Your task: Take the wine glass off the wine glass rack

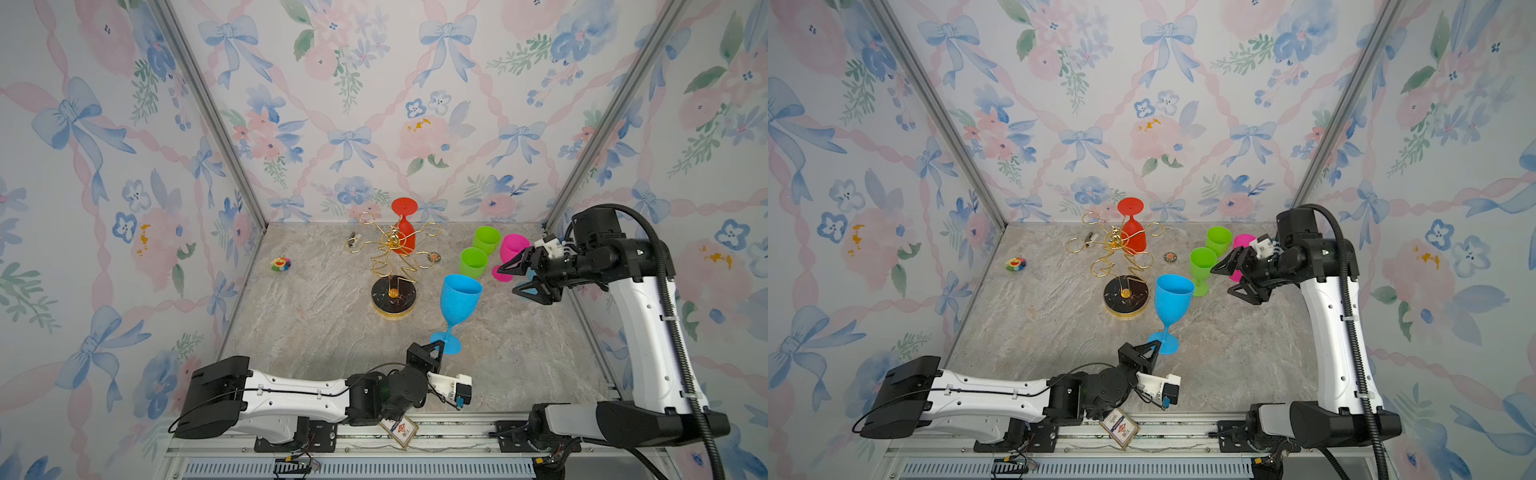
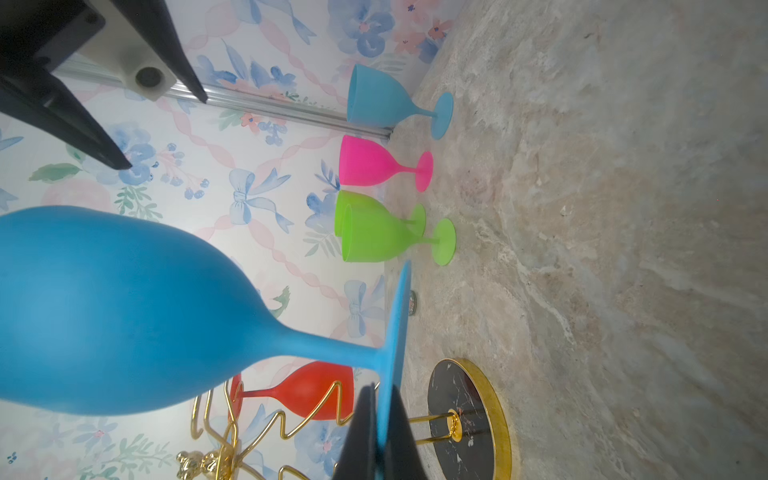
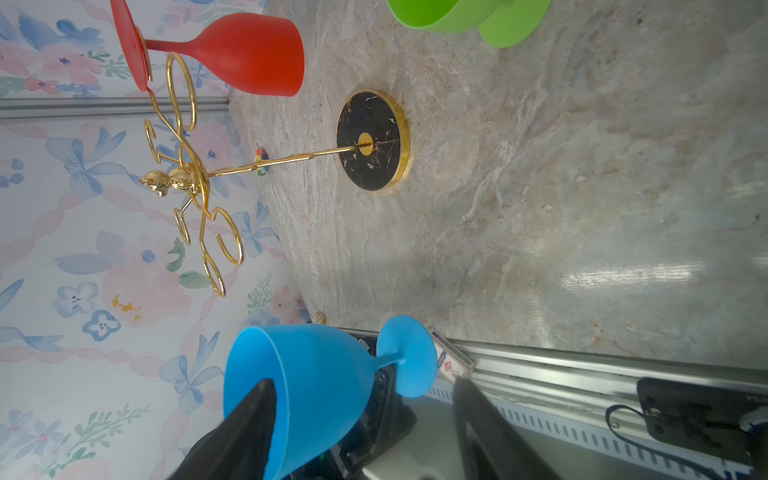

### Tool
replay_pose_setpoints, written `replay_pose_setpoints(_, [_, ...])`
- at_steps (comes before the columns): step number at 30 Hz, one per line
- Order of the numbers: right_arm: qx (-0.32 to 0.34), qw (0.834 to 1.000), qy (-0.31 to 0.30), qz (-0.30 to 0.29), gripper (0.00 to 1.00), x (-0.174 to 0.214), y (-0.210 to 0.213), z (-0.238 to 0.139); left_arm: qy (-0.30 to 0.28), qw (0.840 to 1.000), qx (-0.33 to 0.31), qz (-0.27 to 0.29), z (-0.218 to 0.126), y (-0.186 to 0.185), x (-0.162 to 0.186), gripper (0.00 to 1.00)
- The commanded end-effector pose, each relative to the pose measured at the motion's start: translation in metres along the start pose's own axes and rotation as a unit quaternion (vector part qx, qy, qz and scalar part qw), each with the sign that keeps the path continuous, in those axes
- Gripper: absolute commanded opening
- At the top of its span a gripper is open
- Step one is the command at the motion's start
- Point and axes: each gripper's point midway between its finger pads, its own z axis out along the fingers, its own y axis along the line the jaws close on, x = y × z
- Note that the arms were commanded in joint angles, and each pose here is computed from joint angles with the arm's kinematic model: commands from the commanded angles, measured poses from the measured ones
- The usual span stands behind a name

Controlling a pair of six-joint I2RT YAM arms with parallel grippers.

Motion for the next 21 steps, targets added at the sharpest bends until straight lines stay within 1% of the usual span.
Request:
replay_pose_setpoints(1, [0.016, 0.999, 0.047, -0.021, 0.61, 0.019, 0.005, -0.003, 0.004, 0.999, -0.010, 0.036, 0.002, -0.002, 0.000, 0.00])
replay_pose_setpoints(4, [0.018, 0.996, 0.069, -0.047, 0.54, 0.024, 0.017, -0.001, 0.014, 0.998, -0.007, 0.056, 0.005, -0.009, 0.002, 0.00])
replay_pose_setpoints(6, [0.033, 0.993, 0.092, -0.059, 0.49, 0.032, 0.018, 0.002, 0.026, 0.998, -0.008, 0.061, 0.007, -0.012, 0.006, 0.00])
replay_pose_setpoints(8, [0.046, 0.990, 0.110, -0.070, 0.42, 0.037, 0.016, 0.008, 0.037, 0.997, -0.014, 0.069, 0.008, -0.014, 0.010, 0.00])
replay_pose_setpoints(11, [0.062, 0.987, 0.124, -0.078, 0.35, 0.041, 0.010, 0.015, 0.050, 0.995, -0.018, 0.083, 0.009, -0.020, 0.015, 0.00])
replay_pose_setpoints(14, [0.082, 0.985, 0.127, -0.085, 0.35, 0.041, 0.001, 0.019, 0.065, 0.994, -0.021, 0.089, 0.011, -0.023, 0.020, 0.00])
replay_pose_setpoints(21, [0.136, 0.974, 0.136, -0.117, 0.37, 0.045, -0.014, 0.025, 0.072, 0.993, -0.032, 0.085, 0.010, -0.018, 0.022, 0.00])
